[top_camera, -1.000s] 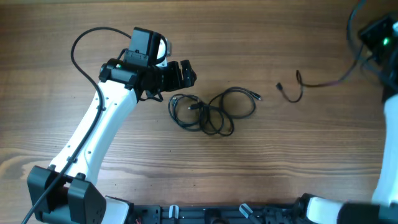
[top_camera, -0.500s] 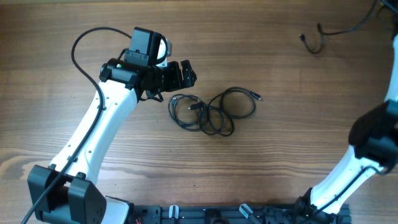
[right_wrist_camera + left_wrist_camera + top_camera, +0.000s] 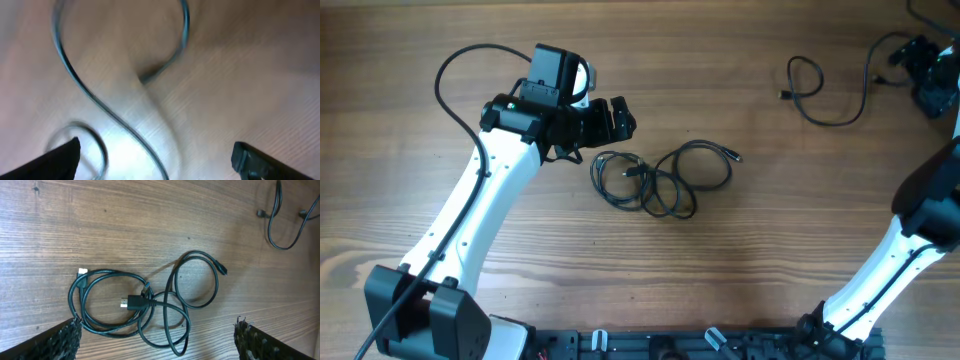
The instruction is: Untangle cables
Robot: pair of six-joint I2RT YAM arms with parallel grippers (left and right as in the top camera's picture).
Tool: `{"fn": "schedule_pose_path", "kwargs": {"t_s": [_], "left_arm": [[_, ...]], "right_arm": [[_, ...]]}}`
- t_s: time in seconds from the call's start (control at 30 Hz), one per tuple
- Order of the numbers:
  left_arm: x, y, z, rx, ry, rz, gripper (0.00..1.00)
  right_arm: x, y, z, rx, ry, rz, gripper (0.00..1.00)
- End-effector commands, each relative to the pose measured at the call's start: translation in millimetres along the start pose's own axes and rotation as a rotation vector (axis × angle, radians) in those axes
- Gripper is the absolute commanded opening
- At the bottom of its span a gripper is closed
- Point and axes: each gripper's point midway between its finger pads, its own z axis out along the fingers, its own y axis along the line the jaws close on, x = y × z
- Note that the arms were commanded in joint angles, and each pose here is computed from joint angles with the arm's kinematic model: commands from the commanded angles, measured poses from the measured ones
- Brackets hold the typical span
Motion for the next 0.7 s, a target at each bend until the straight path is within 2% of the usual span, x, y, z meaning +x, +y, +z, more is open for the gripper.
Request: {"fn": "schedule_pose_path", "kwargs": {"t_s": [0.0,0.1,0.17,0.27,0.37,0.5,0.53,0.67], "left_arm": [[0,1,3,-0.01,0.003,0.02,1.0],[0,1,3,-0.01,0.002,0.021,1.0],[0,1,3,-0.01,0.003,0.02,1.0],[0,1,3,-0.01,0.003,0.02,1.0],[0,1,3,-0.01,0.003,0.02,1.0],[0,1,3,-0.01,0.003,0.02,1.0],[0,1,3,-0.01,0.003,0.02,1.0],[0,1,3,-0.01,0.003,0.02,1.0]], "right_arm": [[33,15,-5,0.003,0.089,-0.056,0.99],[61,18,14,0.026,0.156,-0.128,0.97],[63,12,21,0.079,0.142,-0.142,0.82],[63,-8,30,0.17,0.127,-0.145,0.73],[68,-14,49,0.165,0.117,-0.146,0.69],[70,-17,68,0.147,0.089,-0.149,0.58],[69,-17,70,0.143,0.081,-0.149,0.52],[63,-13,72,0.124,0.052,-0.151,0.2]]}}
